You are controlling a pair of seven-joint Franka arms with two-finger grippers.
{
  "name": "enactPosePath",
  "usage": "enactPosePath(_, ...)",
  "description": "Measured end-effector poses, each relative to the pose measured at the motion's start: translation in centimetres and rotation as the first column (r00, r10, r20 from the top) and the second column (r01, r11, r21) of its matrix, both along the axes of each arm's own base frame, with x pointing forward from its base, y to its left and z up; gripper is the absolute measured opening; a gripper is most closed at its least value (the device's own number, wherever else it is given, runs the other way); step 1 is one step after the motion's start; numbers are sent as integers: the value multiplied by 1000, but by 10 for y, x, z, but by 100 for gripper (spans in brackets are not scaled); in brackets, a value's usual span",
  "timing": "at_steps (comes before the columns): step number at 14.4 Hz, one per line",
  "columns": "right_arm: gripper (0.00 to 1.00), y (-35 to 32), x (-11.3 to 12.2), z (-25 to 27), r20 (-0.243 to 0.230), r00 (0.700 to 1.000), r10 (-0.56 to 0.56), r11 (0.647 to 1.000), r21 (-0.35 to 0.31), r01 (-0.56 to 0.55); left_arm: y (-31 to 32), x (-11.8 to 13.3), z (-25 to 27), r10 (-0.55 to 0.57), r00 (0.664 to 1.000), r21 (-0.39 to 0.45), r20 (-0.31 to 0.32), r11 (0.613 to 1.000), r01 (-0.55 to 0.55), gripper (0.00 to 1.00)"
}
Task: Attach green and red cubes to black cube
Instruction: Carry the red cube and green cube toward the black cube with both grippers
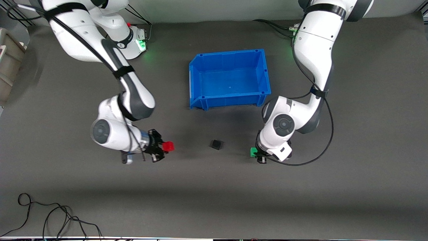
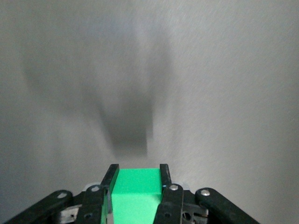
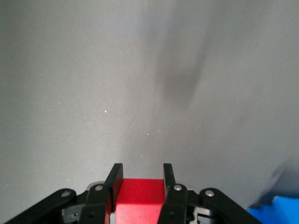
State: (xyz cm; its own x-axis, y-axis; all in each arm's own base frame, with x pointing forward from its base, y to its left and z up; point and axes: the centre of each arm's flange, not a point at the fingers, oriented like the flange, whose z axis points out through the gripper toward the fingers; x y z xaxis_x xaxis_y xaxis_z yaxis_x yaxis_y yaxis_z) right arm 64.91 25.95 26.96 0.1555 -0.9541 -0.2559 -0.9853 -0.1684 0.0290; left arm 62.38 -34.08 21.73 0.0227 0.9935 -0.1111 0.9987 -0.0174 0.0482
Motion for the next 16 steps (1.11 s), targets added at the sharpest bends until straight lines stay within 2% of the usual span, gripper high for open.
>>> enactPosePath(3, 40, 29, 2, -23, -28, 997, -69, 998, -9, 69, -45, -18, -19, -10, 1000, -1, -12, 1000, 10, 39)
enactPosePath(6, 40, 63, -9, -46, -63, 989, -134, 990, -41, 132, -69, -24, -28, -10, 1000, -7, -4, 1000, 10, 39)
enactPosePath(11, 40, 106, -34, -66, -49, 975, -215, 965, -161, 205, -89, -24, -24, 14, 1000, -39, 7, 999, -13, 39)
enactPosePath(16, 40, 128, -46, -89, -49, 963, -264, 946, -209, 248, -120, -40, -38, -20, 999, -62, 45, 998, 23, 39)
